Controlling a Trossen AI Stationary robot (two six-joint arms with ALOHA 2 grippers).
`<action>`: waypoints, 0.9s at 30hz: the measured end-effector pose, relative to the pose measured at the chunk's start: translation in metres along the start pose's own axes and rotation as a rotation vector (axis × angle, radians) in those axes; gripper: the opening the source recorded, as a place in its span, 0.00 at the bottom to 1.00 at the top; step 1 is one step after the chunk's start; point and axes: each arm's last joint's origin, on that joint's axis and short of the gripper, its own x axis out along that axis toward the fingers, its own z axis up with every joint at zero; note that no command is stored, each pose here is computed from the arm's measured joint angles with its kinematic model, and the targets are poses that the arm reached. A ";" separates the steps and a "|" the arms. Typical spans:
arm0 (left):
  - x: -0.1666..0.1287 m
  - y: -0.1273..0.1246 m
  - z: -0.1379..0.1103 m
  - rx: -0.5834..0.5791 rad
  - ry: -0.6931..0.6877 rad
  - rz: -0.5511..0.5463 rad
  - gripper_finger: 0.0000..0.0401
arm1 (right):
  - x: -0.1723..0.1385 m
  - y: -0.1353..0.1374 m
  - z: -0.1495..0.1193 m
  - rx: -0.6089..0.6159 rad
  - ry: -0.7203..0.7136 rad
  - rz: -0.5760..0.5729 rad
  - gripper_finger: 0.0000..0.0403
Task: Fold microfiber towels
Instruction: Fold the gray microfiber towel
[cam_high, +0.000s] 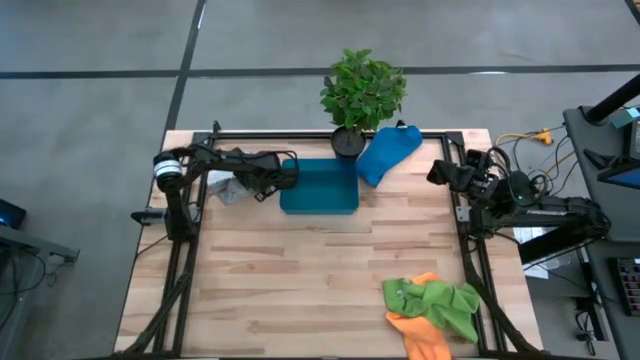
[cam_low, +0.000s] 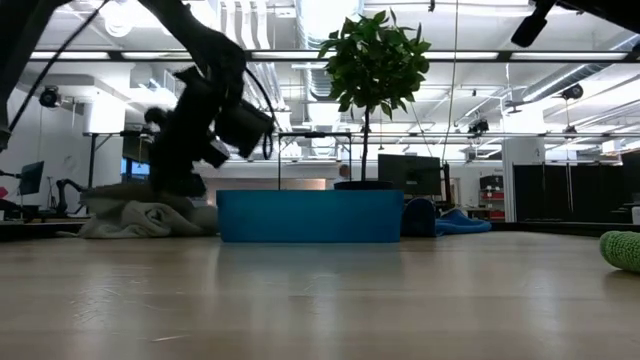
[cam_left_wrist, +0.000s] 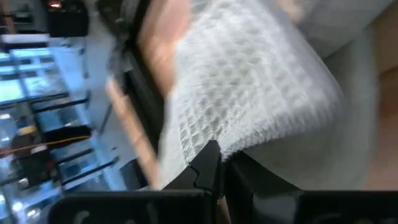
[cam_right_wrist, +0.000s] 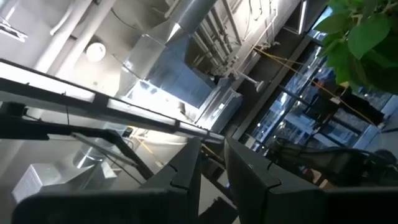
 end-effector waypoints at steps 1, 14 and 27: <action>-0.005 0.006 -0.003 0.002 -0.003 0.000 0.00 | 0.000 0.000 0.000 0.000 0.008 0.005 0.17; -0.102 0.080 -0.074 0.198 -0.553 -0.596 0.00 | 0.034 0.002 -0.008 -0.117 0.133 -0.007 0.17; -0.134 0.120 -0.121 0.081 -0.792 -0.941 0.00 | 0.172 -0.020 -0.040 -0.536 0.315 -0.099 0.17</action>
